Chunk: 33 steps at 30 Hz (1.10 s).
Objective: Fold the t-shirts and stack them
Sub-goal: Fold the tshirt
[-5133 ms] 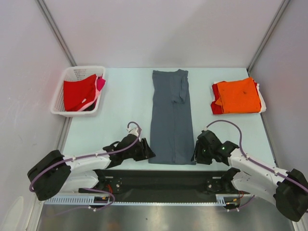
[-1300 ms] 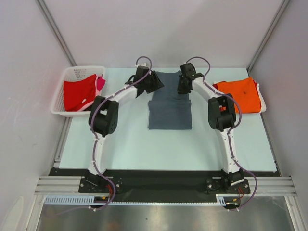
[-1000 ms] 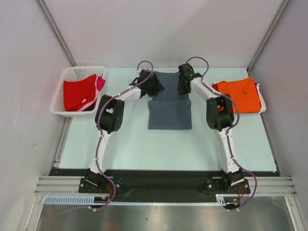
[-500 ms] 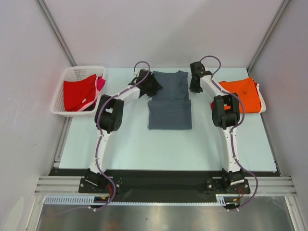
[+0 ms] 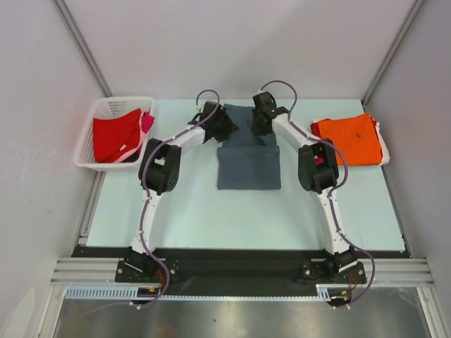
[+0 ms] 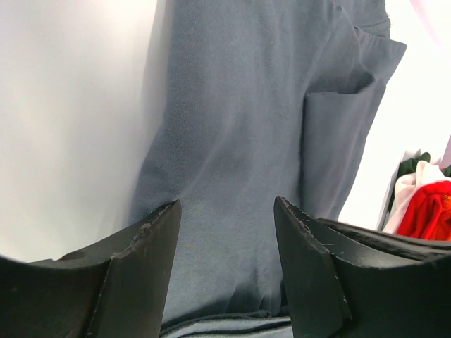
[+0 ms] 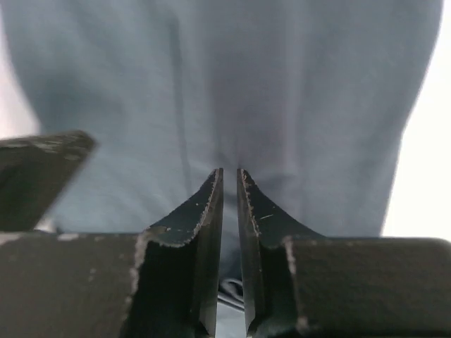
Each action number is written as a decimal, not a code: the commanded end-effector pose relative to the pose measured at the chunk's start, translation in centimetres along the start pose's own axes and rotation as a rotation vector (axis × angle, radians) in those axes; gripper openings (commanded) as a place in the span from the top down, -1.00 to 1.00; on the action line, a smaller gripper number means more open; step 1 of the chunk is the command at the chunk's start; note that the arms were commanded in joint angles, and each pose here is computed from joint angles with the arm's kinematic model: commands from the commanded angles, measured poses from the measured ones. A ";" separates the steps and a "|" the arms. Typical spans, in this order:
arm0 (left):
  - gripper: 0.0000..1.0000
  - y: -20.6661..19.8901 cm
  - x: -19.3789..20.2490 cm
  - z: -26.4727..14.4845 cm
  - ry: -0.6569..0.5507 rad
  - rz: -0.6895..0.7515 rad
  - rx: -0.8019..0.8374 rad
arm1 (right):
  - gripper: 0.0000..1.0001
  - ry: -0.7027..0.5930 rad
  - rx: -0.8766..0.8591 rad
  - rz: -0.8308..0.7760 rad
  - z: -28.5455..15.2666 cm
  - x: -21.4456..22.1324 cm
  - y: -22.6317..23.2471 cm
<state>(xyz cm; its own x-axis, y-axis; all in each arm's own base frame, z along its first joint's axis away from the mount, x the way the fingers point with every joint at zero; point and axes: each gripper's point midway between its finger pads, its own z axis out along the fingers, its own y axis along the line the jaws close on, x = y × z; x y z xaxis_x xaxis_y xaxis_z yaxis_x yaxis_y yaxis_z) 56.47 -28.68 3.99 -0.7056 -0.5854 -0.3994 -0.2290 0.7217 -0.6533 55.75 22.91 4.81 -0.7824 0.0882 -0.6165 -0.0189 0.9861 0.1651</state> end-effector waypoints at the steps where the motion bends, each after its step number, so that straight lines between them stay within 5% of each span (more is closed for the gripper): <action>1: -0.25 3.4 -0.1 1.1 0.009 0.001 -0.090 | 0.66 -0.079 -0.074 0.046 -0.1 -3.4 1.2; 18: -0.25 3.3 -0.5 0.8 0.004 0.007 -0.084 | 0.70 -0.116 0.330 0.068 -2.9 -5.2 -10.5; 27: -0.25 3.4 -0.3 0.9 0.010 0.003 -0.085 | 0.64 -0.249 0.192 0.023 -6.7 -7.9 -3.6; 33: -0.25 3.2 -0.4 0.9 0.012 0.003 -0.078 | 0.65 -0.205 0.067 0.004 -5.0 -6.1 1.5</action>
<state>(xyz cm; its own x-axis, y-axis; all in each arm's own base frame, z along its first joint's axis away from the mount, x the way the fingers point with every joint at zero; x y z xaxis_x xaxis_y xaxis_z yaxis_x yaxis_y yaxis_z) 56.46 -28.65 4.01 -0.7094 -0.5840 -0.3947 -0.2268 0.7193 -0.6567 56.83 20.89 10.68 -0.6664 0.0928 -0.7398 0.0770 0.9955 0.0555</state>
